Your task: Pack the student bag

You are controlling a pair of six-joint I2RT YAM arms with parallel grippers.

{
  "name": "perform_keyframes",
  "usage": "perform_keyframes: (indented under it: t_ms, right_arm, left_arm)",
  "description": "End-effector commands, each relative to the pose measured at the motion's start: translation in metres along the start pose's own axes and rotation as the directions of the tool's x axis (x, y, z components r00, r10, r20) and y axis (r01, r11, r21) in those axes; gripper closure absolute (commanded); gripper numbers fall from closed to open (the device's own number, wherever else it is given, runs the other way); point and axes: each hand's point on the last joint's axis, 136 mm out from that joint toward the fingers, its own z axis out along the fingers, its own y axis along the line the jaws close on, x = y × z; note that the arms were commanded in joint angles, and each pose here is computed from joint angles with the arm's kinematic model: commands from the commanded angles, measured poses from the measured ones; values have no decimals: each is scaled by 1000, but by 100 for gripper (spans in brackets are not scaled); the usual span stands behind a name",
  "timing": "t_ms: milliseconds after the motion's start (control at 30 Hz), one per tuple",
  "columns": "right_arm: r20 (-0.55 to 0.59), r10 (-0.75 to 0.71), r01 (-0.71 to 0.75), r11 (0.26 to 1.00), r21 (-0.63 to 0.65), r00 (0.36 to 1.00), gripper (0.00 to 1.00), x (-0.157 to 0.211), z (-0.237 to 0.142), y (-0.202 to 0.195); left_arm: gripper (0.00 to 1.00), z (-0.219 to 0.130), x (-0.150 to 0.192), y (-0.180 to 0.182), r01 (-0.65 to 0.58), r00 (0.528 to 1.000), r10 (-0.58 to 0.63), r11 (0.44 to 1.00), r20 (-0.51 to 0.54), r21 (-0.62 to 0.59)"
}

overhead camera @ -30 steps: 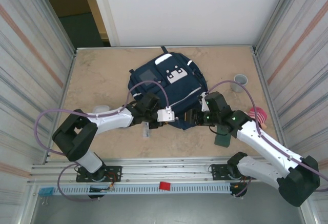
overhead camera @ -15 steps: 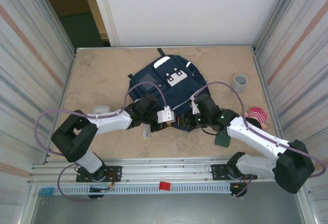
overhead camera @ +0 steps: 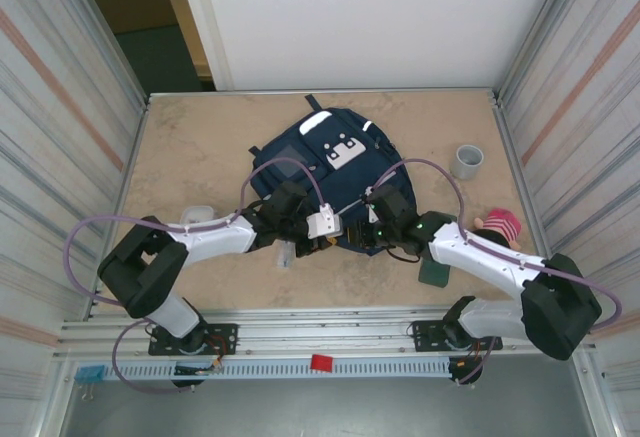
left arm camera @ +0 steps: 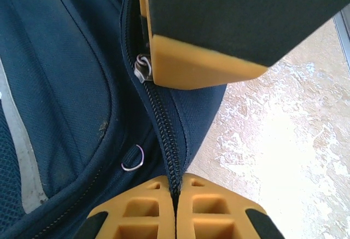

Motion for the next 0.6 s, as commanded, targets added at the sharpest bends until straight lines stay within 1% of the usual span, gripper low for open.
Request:
perform_keyframes:
  t_ms: [0, 133, 267, 300, 333, 400, 500, 567]
  right_arm:
    - [34, -4, 2, 997, 80, 999, 79, -4, -1, -9]
    - [41, 2, -6, 995, 102, 999, 88, -2, -3, -13]
    - [49, 13, -18, 995, 93, 999, 90, -1, -5, -10]
    - [50, 19, -23, 996, 88, 999, 87, 0, -4, -9]
    - [46, 22, -26, 997, 78, 999, 83, 1, -2, -8]
    - [36, 33, -35, 997, 67, 999, 77, 2, 1, -6]
    - [26, 53, -55, 997, 52, 998, 72, 3, 4, -3]
    - [33, 54, -55, 998, 32, 998, 73, 3, 4, 2]
  left_arm:
    - [100, -13, -29, -4, -39, 994, 37, 999, 103, 13]
    - [100, -13, -25, 0, -32, 995, 32, 999, 93, -5]
    - [100, -12, -23, 2, -27, 996, 28, 1000, 86, -12]
    - [100, -12, -24, 2, -27, 996, 28, 1000, 90, -11]
    - [100, -12, -25, 2, -26, 995, 27, 1000, 93, -10]
    - [100, -13, -27, 2, -27, 995, 28, 1000, 100, -9]
    - [100, -16, -31, 2, -33, 993, 35, 999, 114, -15]
    - [100, -17, -33, 3, -38, 992, 41, 999, 123, -21]
